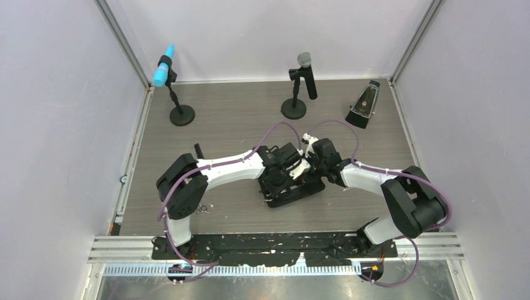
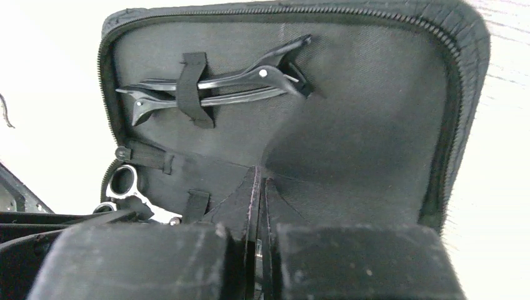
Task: Sort the hair-cutting tools
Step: Adjust the hairdressing tool bag at the center of the board.
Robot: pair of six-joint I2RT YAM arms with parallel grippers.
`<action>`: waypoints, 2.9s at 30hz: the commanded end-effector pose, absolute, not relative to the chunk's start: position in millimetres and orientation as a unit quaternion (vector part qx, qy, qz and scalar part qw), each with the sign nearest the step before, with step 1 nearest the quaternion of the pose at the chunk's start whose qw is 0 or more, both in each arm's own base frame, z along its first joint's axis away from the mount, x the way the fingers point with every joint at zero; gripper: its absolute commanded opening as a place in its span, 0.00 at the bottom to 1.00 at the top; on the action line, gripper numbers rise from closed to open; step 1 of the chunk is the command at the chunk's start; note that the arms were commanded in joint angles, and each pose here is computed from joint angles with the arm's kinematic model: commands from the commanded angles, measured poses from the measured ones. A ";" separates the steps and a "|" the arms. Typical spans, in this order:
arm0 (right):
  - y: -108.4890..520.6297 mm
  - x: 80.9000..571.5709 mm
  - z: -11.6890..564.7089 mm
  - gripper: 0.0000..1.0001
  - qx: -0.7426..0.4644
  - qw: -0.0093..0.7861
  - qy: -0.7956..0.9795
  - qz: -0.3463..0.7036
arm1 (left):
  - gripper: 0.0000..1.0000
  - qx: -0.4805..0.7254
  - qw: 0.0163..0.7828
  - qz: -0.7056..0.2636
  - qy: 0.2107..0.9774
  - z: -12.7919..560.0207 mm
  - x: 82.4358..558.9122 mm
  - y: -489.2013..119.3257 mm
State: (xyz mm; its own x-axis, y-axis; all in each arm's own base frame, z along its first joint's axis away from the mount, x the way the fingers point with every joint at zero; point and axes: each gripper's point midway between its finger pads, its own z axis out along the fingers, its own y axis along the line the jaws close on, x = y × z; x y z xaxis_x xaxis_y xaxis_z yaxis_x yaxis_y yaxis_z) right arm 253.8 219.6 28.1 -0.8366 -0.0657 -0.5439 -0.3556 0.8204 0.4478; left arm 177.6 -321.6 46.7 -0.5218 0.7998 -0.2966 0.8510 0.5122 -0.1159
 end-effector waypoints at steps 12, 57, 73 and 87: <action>186.7 265.0 91.3 0.36 -0.083 0.344 0.908 0.224 | 0.11 0.409 0.139 -0.119 0.894 50.7 186.9 -328.0; 141.2 214.3 -4.3 0.05 -0.019 0.191 0.969 0.157 | 0.47 0.369 0.159 -0.099 0.910 56.7 188.6 -311.6; 141.6 214.3 -3.7 0.05 -0.020 0.193 0.968 0.159 | 0.24 0.390 0.124 -0.079 0.909 43.4 186.6 -296.4; 142.5 213.7 -3.7 0.05 -0.022 0.192 0.968 0.162 | 0.23 0.398 0.093 -0.084 0.909 33.1 180.2 -307.1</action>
State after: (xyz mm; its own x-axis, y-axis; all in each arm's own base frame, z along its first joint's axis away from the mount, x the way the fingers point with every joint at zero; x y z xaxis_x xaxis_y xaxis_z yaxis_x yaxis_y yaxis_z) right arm 234.0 147.2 15.1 -0.8926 0.0418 -0.4489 -0.1156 0.9412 0.3175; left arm 178.8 -298.6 31.3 -0.6778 0.6934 -0.2444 0.7251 0.6855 -0.0657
